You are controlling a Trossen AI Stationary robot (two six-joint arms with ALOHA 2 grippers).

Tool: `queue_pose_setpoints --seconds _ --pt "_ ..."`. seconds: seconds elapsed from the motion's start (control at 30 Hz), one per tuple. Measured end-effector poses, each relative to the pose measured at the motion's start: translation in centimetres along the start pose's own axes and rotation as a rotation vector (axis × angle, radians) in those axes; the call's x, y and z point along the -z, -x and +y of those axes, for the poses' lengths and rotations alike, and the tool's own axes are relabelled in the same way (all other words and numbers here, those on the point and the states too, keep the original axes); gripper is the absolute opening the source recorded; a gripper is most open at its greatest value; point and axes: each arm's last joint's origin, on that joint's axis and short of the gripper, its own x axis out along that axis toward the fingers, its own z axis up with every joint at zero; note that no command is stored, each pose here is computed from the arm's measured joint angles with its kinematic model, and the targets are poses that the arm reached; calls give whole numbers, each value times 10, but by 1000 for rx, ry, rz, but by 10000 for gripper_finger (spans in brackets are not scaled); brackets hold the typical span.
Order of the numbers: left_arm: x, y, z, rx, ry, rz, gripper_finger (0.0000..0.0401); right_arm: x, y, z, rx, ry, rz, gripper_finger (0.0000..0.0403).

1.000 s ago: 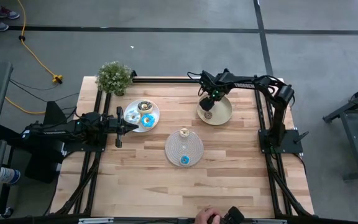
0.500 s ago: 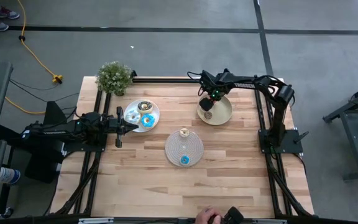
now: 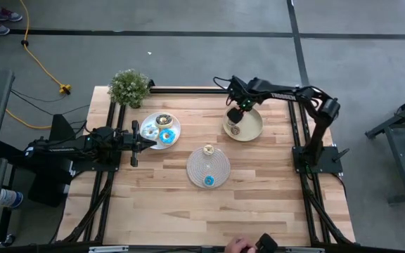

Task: Pick & Place donuts
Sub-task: Put the small light blue donut on the brown plate

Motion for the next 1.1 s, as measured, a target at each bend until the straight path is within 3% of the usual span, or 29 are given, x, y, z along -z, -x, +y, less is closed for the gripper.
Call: queue_pose_setpoints --seconds 0.3,0.57,1.1 --pt "0 0 0 0 0 0 1 4 28 13 -163 98 -51 267" --pt "0 0 0 0 0 0 1 13 53 38 -349 255 -95 266" --pt "0 0 0 0 0 0 1 61 113 119 -486 672 -232 268"
